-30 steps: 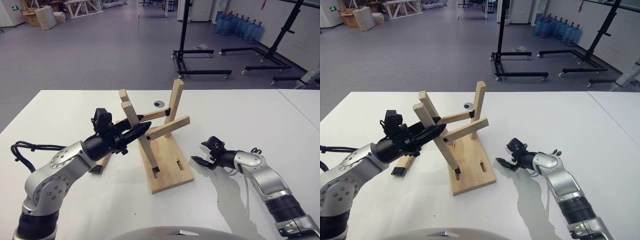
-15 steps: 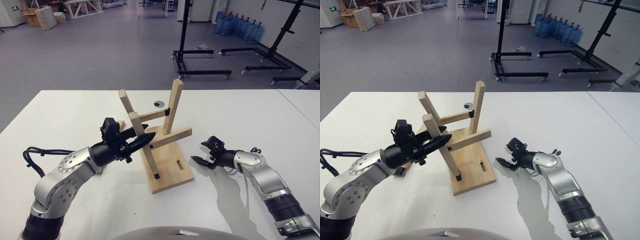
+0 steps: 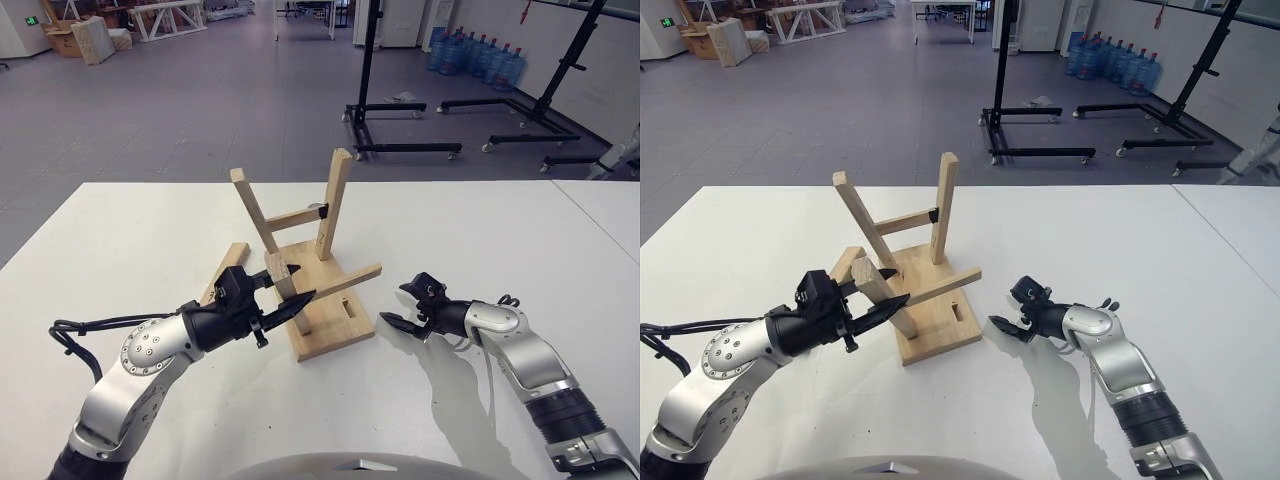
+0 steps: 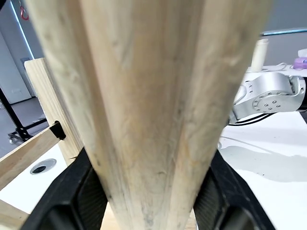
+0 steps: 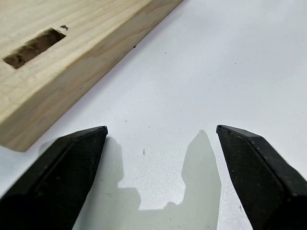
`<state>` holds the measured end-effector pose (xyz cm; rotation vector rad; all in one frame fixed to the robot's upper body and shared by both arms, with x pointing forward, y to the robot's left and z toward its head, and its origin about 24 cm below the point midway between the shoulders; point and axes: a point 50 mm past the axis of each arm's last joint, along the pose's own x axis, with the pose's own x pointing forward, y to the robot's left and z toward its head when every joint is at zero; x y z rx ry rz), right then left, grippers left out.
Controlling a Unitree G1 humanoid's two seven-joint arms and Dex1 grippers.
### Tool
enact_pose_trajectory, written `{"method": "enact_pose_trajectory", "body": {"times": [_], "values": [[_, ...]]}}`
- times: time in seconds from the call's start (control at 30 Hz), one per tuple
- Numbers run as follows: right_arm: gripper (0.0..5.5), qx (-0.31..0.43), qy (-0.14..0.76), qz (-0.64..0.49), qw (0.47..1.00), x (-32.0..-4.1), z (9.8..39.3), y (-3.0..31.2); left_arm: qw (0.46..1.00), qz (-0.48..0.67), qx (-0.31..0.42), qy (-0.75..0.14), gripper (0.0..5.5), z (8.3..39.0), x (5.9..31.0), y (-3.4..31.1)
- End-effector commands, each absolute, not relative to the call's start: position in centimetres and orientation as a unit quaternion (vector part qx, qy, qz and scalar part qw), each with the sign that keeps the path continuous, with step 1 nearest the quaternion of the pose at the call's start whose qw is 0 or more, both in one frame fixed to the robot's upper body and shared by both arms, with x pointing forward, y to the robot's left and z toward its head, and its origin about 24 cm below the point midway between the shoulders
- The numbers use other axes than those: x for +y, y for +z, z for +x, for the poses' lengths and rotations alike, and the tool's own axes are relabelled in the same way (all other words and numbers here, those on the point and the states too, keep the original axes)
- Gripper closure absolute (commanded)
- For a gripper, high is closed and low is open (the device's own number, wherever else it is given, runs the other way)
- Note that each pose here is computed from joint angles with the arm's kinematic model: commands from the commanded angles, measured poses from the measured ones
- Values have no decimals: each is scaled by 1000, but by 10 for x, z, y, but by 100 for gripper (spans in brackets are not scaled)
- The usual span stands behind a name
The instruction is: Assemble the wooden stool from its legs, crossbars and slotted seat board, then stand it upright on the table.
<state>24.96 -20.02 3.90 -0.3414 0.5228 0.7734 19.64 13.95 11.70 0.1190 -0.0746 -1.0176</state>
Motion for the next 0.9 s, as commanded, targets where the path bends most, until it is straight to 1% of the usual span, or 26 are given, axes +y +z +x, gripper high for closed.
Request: {"method": "enact_pose_trajectory", "body": {"times": [0.03, 0.23, 0.27, 0.3, 0.43, 0.53, 0.6, 0.67, 0.77, 0.83, 0.9], "values": [[130, 248, 379, -165, 876, -196, 249, 39, 879, 112, 56, -459, 337, 198, 153, 80], [130, 249, 379, -159, 877, -193, 247, 37, 870, 130, 67, -471, 337, 200, 151, 73], [130, 249, 379, -158, 877, -193, 247, 37, 868, 129, 73, -473, 302, 200, 151, 71], [130, 249, 379, -157, 877, -192, 246, 37, 868, 130, 76, -473, 293, 200, 151, 70], [130, 250, 378, -156, 877, -192, 246, 36, 865, 134, 90, -474, 225, 199, 150, 64], [130, 252, 377, -155, 878, -192, 247, 36, 866, 138, 90, -473, 187, 200, 150, 63], [130, 252, 375, -156, 878, -193, 247, 36, 867, 138, 88, -470, 150, 201, 152, 64], [130, 252, 373, -157, 879, -195, 249, 37, 874, 136, 84, -460, 118, 204, 159, 70], [130, 251, 367, -160, 881, -200, 251, 39, 891, 131, 66, -430, 118, 213, 179, 95], [130, 249, 359, -159, 885, -203, 252, 40, 915, 131, 40, -379, 118, 222, 196, 122], [130, 247, 350, -156, 890, -207, 254, 41, 938, 149, 52, -308, 118, 229, 213, 133]]}}
